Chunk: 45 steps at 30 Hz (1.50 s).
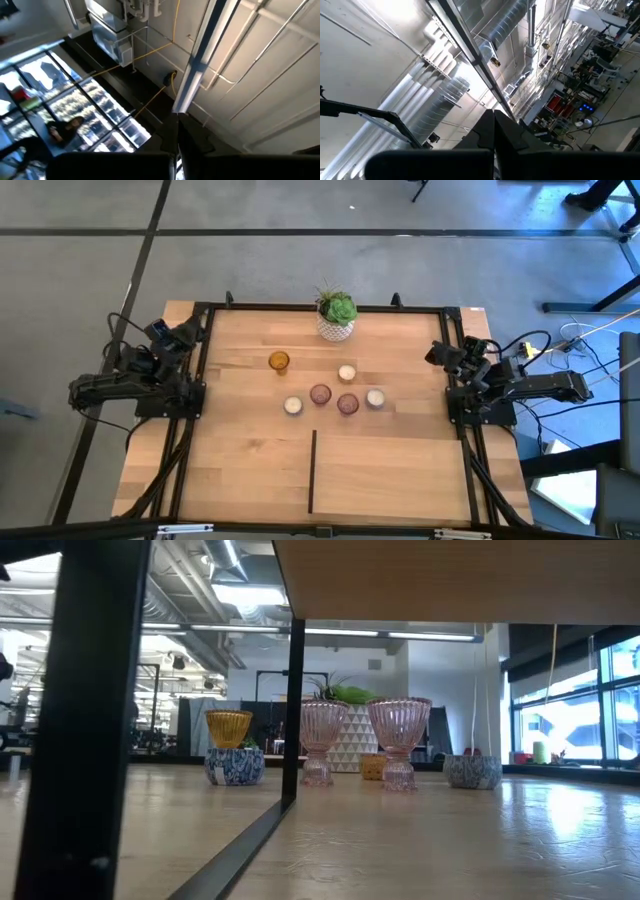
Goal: Pick & Place candle stick holders
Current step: Put the yellow scented candle on the shelf
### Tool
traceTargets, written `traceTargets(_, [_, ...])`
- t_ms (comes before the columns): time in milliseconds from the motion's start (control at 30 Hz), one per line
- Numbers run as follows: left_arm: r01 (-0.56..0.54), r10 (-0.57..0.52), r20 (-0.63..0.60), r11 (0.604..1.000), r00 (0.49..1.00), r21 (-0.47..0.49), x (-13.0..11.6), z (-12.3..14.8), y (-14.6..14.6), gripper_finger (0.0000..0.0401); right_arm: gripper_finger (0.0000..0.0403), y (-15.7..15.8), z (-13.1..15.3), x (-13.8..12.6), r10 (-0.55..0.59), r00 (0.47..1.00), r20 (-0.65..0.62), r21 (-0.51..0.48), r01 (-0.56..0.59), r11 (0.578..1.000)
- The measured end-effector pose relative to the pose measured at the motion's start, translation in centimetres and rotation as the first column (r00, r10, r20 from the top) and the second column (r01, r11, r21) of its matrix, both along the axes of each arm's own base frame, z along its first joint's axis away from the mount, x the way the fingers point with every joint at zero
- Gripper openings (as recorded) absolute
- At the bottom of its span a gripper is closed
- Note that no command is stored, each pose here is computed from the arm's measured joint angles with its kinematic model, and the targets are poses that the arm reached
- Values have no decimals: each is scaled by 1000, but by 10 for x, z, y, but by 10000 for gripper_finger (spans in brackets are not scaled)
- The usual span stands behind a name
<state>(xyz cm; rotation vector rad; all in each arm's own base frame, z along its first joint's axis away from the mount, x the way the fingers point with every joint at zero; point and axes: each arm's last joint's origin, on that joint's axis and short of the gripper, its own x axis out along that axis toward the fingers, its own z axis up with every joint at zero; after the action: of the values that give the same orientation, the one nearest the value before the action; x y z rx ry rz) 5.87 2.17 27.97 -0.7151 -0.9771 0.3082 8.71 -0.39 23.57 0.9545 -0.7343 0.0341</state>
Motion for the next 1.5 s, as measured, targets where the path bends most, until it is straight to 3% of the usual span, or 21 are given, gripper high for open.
traceTargets(100, [-53,56,-70,998,996,35,5,2,1,2,0,-1,0,0,-21,1000,-1,17,21,1000])
traceTargets(233, [-44,46,-100,999,994,24,13,6,2,2,0,-1,0,-1,-36,999,5,35,36,999])
traceTargets(567, [194,-180,-265,981,947,26,53,-2,2,13,7,0,-14,11,42,987,-153,77,-30,997])
traceTargets(733, [227,-234,-348,972,908,-62,75,-16,5,41,56,2,-20,22,117,969,-218,114,-94,989])
traceTargets(967, [245,-288,-386,957,877,-156,90,-28,7,72,151,6,-2,42,194,921,-337,94,-173,981])
traceTargets(1067, [250,-299,-385,953,873,-174,92,-30,7,77,182,9,10,56,223,860,-458,63,-219,974])
traceTargets(1167, [252,-302,-381,952,874,-177,92,-29,7,79,203,12,25,72,227,763,-606,47,-251,967])
traceTargets(1333, [259,-308,-382,950,872,-175,92,-29,7,77,219,13,39,99,186,520,-833,70,-235,970])
traceTargets(1500, [306,-345,-388,938,854,-161,92,-29,5,77,220,14,38,120,186,240,-953,142,-188,972])
